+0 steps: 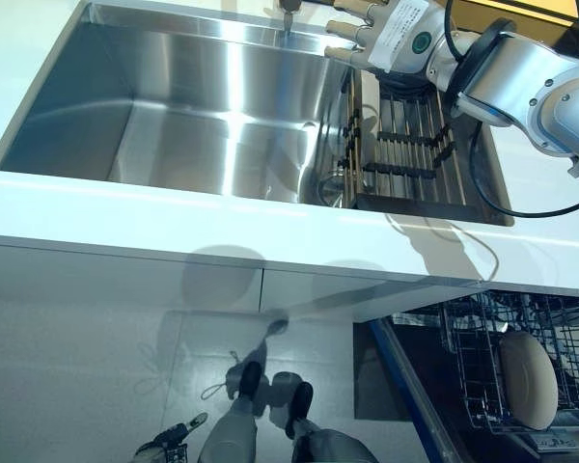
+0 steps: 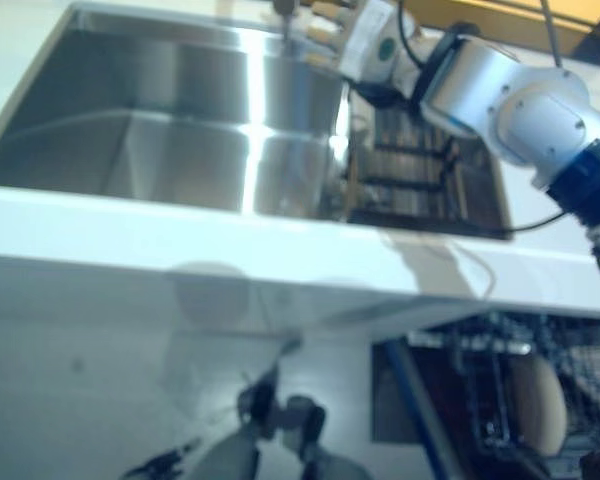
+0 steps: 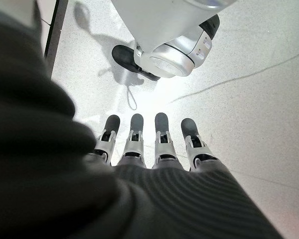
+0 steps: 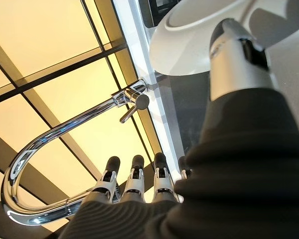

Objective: Take plates into dishwasher

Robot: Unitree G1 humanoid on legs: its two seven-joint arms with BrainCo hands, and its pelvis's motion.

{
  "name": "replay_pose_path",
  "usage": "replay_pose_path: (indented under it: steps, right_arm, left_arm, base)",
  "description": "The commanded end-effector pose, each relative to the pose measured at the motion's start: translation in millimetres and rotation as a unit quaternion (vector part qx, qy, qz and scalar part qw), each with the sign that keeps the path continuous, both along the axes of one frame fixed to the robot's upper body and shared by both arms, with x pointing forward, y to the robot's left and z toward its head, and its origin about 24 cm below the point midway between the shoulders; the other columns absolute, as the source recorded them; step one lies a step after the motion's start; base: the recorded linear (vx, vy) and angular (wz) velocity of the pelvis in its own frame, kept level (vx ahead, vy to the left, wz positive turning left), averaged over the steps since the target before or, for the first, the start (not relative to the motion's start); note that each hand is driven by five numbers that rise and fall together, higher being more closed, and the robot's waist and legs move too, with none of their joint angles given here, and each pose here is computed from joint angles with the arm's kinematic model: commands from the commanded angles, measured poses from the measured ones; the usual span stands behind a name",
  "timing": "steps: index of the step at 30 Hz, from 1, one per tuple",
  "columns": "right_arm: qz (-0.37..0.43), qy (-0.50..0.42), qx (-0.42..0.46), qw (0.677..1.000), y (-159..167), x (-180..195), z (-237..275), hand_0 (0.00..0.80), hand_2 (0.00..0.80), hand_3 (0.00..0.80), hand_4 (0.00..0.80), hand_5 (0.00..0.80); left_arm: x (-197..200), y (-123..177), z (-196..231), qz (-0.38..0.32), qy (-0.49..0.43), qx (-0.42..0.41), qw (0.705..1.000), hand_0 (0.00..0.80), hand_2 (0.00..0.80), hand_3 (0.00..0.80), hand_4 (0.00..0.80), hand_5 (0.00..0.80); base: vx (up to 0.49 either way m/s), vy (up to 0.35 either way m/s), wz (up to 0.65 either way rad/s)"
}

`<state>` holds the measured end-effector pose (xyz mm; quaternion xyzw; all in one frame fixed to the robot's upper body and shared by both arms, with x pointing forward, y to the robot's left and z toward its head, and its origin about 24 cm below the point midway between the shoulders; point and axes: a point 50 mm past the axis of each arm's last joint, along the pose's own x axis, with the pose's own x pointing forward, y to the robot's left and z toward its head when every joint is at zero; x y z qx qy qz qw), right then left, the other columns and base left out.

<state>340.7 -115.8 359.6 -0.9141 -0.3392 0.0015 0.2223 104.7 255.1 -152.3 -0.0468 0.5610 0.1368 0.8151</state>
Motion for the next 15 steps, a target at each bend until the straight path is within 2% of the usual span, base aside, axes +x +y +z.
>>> replay_pose_path:
  steps: [1,15]
  right_arm:
    - [-0.004,-0.051,-0.003,0.999,8.2,-12.5,31.0,0.000,0.000,0.000,0.000,0.000]
    - [-0.040,-0.016,-0.043,0.998,6.5,-6.5,13.3,0.000,0.000,0.000,0.000,0.000]
  left_arm:
    - [2.4,9.3,3.4,0.023,-0.011,0.009,1.000,0.000,0.000,0.000,0.000,0.000]
    - [5.0,7.1,3.6,0.027,-0.021,0.005,0.999,0.000,0.000,0.000,0.000,0.000]
  base:
    - [0.000,0.000,0.00]
    - [0.000,0.000,0.00]
